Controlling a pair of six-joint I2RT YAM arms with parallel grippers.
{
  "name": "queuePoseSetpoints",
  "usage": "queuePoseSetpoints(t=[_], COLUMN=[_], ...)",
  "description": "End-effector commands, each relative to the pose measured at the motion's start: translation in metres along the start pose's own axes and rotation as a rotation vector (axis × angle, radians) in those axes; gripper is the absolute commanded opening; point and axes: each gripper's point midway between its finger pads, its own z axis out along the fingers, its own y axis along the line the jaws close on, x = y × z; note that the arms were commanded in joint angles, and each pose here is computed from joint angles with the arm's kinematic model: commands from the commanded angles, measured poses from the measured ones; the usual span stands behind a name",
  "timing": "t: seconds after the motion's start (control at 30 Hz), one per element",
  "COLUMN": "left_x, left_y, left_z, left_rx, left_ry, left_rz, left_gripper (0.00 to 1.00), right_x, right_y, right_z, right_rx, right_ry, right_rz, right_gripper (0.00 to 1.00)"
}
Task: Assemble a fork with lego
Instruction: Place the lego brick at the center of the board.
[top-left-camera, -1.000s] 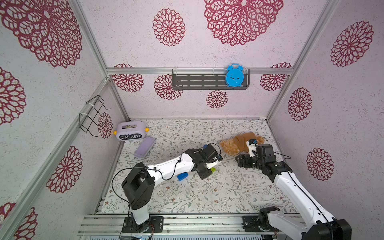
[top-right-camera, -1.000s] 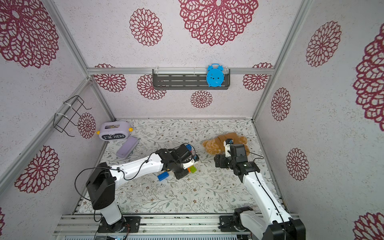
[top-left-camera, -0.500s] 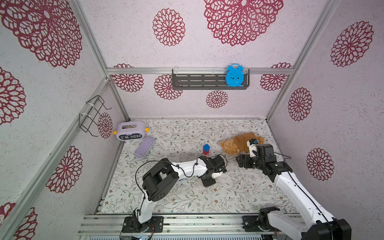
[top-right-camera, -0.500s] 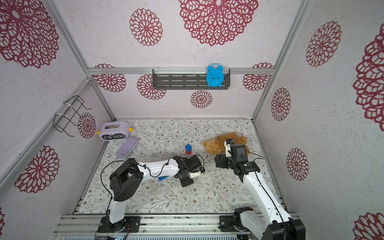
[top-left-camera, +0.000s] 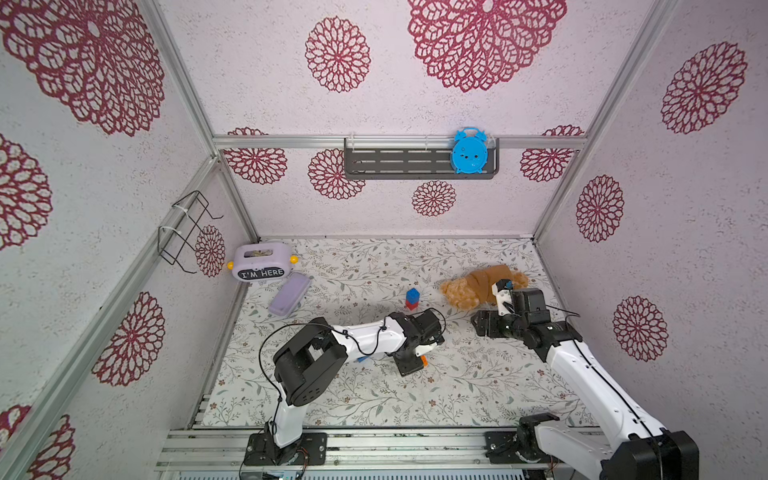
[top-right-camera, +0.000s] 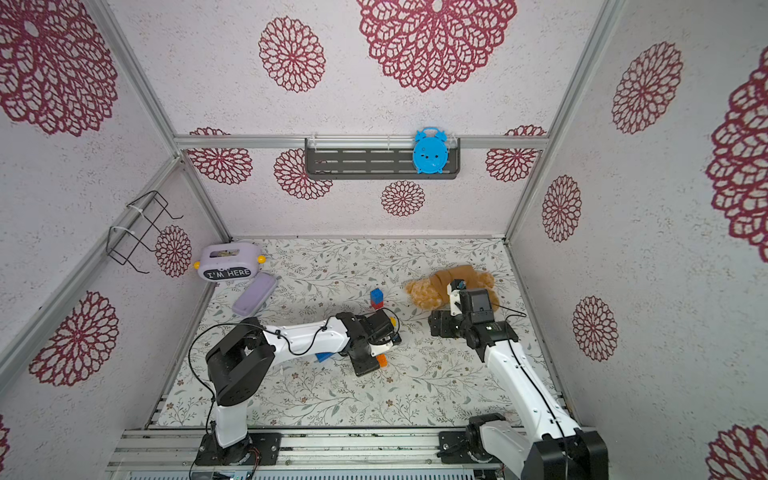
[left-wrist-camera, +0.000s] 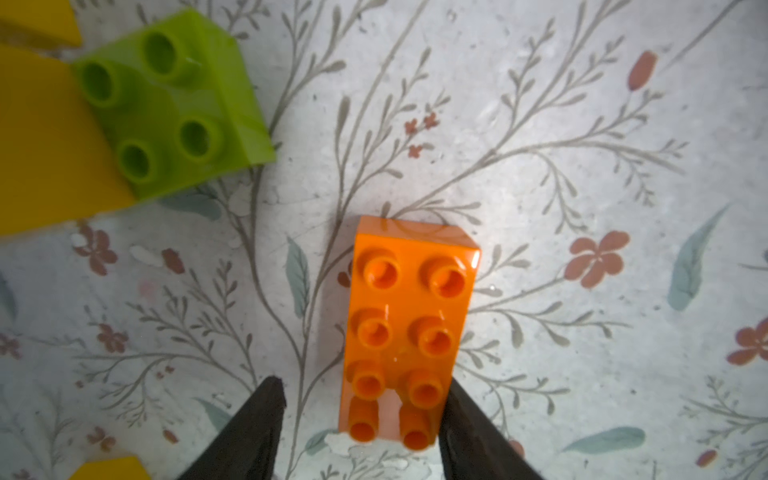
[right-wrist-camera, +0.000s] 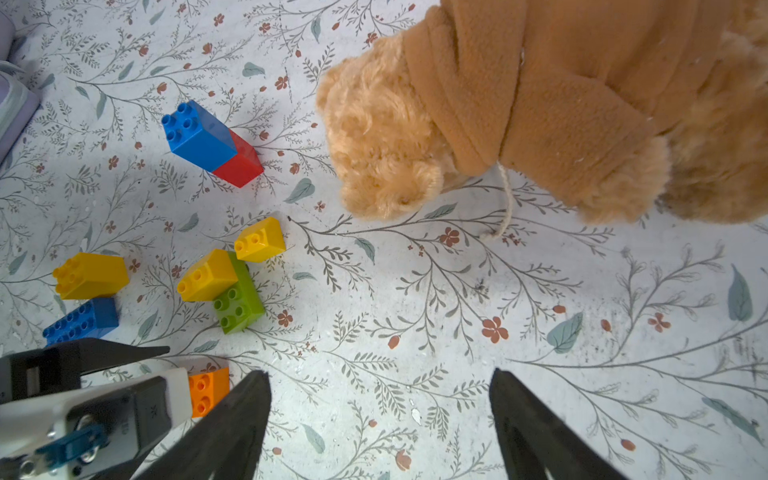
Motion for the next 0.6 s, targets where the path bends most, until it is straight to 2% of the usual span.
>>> queuePoseSetpoints(t=[0.0, 0.2, 0.3, 0.43, 0.57], left_x=[0.001, 0.001, 0.002, -0.002, -0.001], left_y=[0.012, 0.028, 0.033, 0.039, 0.04], left_z=[-0.007, -0.01, -0.015, -0.035, -0.062], left_rx=[-0.033, -0.055, -0.072, -0.075, -0.083], left_ry=[-0.02, -0.043, -0.06, -0.172, -0.295], left_rz=[-0.019, -0.072, -0.088, -0.146, -0.204], left_gripper=[0.62, 0.62, 0.62, 0.65, 0.66], right_x=[-0.01, 0.002, 0.008, 0.015, 0.028], right_y=[0.003, 0.009, 0.015, 0.035, 0.056], right_z=[-0.006, 0.002, 0.007, 0.015, 0.027], right_rx=[-0.008, -0.041, -0.047, -0.091, -0.103], right_ry=[-0.012, 0.077, 0.109, 0.154, 0.248], right_rz=[-0.002, -0.026, -0.043, -0.083, -0.166], right_gripper=[0.85, 0.76, 0.75, 0.73, 0.66])
